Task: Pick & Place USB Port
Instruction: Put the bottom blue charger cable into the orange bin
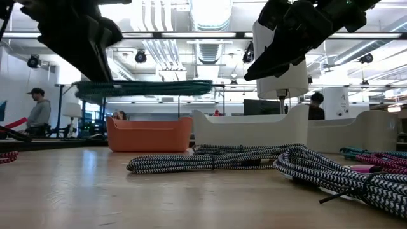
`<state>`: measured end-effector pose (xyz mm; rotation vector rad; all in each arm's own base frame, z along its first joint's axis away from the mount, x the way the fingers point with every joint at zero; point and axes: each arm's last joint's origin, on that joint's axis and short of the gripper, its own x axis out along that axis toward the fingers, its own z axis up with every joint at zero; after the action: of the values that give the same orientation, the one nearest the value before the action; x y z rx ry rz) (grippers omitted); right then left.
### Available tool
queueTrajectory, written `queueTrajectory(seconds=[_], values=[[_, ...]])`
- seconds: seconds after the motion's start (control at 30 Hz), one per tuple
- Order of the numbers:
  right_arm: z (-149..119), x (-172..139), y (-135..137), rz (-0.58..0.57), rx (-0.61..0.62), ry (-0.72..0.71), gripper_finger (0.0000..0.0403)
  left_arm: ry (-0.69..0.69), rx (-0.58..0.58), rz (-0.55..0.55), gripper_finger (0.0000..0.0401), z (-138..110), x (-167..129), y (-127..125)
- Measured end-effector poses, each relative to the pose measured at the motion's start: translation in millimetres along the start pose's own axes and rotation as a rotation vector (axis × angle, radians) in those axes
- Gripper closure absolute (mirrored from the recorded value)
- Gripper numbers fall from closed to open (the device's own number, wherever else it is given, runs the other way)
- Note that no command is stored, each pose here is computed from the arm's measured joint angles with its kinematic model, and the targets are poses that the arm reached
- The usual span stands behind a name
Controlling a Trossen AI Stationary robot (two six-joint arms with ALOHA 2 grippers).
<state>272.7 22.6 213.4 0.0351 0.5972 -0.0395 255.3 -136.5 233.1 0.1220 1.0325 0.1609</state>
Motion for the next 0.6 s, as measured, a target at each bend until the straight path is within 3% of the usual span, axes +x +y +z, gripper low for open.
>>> queueTrajectory(seconds=[0.23, 0.6], values=[[1, 0, 0, 0.001, 0.001, -0.011, 0.0213, 0.037, 0.006, 0.249, 0.0393, -7, -25, 41], [4, 0, 0, 0.004, 0.002, -0.045, 0.0213, 0.174, 0.026, 0.41, 0.0393, 3, -15, 123]])
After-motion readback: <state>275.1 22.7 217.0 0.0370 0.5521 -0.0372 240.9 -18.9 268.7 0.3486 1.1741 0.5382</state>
